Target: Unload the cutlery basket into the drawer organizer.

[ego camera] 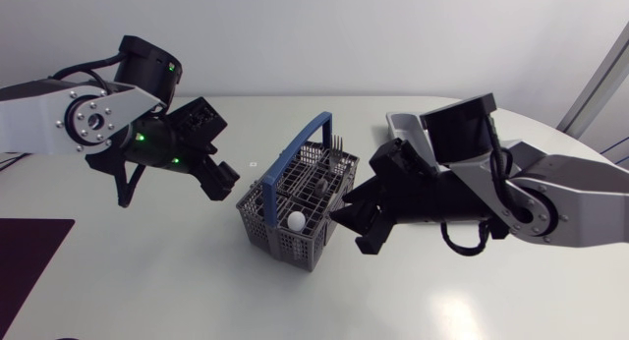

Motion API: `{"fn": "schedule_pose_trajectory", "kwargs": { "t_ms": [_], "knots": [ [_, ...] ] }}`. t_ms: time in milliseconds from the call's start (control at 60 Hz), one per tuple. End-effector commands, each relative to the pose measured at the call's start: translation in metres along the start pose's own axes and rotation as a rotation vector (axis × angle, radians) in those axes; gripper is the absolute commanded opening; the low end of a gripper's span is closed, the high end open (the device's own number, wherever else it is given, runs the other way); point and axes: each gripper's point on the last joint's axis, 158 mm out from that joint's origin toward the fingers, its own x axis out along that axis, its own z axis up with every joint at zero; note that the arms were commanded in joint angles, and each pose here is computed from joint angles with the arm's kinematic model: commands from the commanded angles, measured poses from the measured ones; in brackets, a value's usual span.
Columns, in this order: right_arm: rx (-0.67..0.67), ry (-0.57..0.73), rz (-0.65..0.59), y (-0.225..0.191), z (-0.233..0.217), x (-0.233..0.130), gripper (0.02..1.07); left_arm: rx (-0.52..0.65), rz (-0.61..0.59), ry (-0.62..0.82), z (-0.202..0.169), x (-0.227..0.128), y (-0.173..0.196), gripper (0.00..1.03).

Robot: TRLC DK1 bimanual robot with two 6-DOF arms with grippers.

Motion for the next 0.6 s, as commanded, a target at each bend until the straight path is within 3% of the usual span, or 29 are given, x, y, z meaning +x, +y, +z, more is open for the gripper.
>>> {"fn": "schedule_pose_trajectory", "kwargs": {
  "t_ms": [0, 233, 583],
  "knots": [
    [0.037, -0.011, 0.012, 0.002, 0.012, 0.007, 0.62, 0.009, -0.018, 0.001, -0.005, -0.003, -0.009, 0.98],
    [0.051, -0.010, 0.028, 0.007, 0.019, 0.021, 0.61, 0.007, -0.023, 0.008, -0.012, -0.003, -0.012, 0.98],
    [0.064, 0.012, -0.008, -0.002, 0.014, 0.026, 0.13, 0.009, -0.024, 0.008, -0.012, -0.002, -0.013, 0.98]
  ]
}}
